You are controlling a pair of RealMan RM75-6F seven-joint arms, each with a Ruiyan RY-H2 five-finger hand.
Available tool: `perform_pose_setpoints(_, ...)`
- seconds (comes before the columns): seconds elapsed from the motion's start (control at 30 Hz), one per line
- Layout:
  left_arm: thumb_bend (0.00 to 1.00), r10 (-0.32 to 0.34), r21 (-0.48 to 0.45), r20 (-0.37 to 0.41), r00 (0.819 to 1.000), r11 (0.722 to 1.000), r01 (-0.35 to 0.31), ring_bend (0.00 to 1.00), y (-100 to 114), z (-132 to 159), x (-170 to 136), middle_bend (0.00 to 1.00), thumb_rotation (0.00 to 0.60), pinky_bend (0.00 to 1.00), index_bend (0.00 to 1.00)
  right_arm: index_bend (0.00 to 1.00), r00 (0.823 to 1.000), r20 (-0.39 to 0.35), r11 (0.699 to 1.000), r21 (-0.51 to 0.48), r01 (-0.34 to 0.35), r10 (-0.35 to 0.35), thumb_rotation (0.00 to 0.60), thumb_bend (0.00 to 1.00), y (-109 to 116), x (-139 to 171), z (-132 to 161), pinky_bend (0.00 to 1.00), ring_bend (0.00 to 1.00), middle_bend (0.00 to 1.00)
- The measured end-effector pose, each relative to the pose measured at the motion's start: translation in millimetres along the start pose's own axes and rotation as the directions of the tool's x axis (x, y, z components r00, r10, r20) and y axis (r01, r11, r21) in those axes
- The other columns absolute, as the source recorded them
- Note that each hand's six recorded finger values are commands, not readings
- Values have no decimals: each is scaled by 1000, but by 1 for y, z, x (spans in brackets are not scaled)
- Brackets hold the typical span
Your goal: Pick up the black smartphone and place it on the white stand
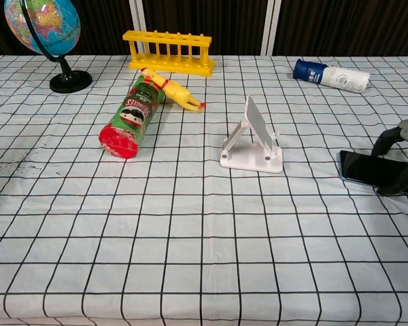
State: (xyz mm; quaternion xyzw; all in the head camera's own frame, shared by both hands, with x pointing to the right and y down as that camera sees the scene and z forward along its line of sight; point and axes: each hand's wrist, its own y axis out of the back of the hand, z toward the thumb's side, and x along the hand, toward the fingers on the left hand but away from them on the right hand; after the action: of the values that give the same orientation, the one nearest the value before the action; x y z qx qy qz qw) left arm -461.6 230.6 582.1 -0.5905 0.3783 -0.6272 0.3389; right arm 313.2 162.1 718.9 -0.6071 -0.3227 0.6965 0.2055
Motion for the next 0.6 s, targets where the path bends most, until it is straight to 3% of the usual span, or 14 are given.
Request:
perform_pose_setpoints(0.23,0,0,1,-1,1000,1000,0,0,0,0,0,0,600,0,0,742,1000,-1,1000,10,5,-5,600,411,1,2,0,176,303,704)
perform_pose_setpoints(0.6,0,-1,0,-3,1000,1000,1,0,0,-1,-1,0,600,0,0,810,999,-30,999,-13,35,-35,600,411,11,8,5,176,361,766)
